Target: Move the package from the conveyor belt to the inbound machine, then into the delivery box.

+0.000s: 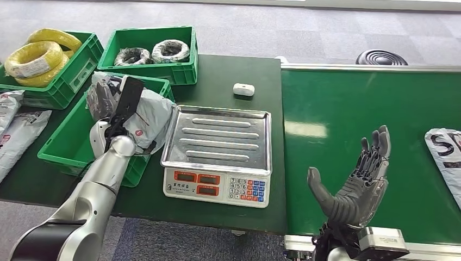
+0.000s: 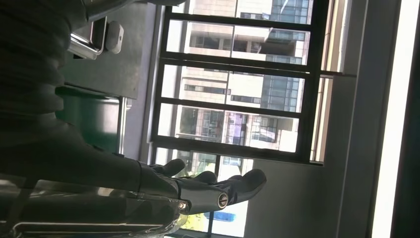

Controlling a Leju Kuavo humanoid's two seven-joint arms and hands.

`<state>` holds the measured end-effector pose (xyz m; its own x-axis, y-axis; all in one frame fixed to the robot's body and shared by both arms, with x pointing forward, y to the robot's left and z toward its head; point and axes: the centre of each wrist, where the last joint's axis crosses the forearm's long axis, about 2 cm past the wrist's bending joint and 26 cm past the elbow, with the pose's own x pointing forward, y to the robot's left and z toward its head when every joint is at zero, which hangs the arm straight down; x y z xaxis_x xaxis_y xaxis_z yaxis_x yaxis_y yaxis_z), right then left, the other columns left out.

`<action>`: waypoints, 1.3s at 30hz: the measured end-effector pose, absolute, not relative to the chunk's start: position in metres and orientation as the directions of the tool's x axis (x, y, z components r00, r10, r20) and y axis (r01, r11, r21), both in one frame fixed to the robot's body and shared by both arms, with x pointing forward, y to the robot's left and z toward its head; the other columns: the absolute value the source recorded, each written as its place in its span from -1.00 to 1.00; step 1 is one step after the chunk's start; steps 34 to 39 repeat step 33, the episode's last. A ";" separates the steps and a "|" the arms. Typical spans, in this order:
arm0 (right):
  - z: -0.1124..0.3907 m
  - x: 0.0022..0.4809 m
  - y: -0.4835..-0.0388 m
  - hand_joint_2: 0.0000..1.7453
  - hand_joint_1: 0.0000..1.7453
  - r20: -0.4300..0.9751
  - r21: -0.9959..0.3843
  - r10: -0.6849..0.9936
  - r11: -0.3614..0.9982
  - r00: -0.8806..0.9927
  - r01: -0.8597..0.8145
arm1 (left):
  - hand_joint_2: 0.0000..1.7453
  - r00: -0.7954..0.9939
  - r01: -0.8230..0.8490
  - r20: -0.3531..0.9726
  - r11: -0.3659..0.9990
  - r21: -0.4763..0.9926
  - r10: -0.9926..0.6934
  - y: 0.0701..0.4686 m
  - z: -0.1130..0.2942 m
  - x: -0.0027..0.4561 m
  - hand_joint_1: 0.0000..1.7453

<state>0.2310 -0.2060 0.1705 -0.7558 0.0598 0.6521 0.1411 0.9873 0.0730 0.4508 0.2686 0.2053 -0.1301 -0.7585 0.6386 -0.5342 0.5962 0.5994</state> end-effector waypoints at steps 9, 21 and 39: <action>0.171 0.230 -0.199 1.00 -1.00 0.648 0.060 0.029 0.994 -0.761 0.089 | 1.00 0.007 -0.543 0.698 0.584 0.604 -0.716 0.306 0.164 0.432 -1.00; 0.173 0.234 -0.195 1.00 -1.00 0.641 0.034 0.041 0.996 -0.767 0.083 | 1.00 -0.024 -0.573 0.728 0.606 0.551 -0.685 0.308 0.141 0.411 -1.00; 0.164 0.240 -0.194 1.00 -1.00 0.651 -0.030 0.148 0.985 -0.744 0.171 | 1.00 -0.346 -0.514 0.866 0.845 0.149 -0.362 0.288 0.168 0.399 -1.00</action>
